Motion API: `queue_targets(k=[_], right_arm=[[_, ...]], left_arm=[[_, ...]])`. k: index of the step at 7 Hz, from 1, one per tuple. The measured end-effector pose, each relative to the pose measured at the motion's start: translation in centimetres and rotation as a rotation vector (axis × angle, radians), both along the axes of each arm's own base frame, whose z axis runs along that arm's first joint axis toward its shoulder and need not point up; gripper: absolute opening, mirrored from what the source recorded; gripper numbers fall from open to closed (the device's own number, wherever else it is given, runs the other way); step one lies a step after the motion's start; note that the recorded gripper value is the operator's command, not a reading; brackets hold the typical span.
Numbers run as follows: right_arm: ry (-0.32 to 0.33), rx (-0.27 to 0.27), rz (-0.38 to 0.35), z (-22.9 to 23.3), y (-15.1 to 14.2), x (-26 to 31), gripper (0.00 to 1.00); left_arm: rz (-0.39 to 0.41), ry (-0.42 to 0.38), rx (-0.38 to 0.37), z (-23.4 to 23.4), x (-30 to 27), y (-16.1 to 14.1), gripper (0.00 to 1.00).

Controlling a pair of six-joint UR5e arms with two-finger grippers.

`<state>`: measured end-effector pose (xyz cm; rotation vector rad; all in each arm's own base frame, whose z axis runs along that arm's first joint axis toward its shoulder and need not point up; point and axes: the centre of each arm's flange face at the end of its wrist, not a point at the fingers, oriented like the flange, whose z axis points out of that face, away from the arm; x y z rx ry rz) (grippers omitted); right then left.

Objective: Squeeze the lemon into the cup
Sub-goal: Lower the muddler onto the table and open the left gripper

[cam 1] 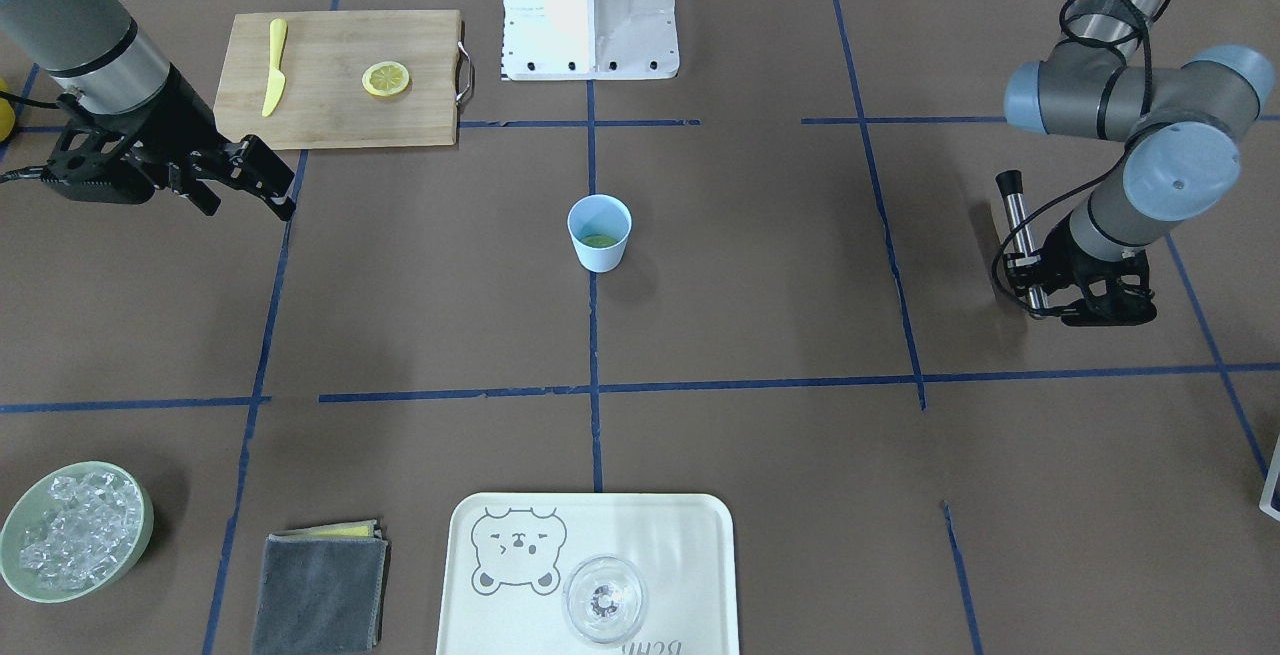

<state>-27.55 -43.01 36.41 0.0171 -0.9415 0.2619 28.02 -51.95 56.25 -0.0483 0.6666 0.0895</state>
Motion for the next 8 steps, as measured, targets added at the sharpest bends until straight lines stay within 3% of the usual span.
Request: queue_targets(k=[8], right_arm=[[-0.002, 0.001, -0.005, -0.12, 0.13, -0.21, 1.00]], left_arm=[[0.002, -0.003, -0.005, 0.14, 0.40, -0.30, 0.00]])
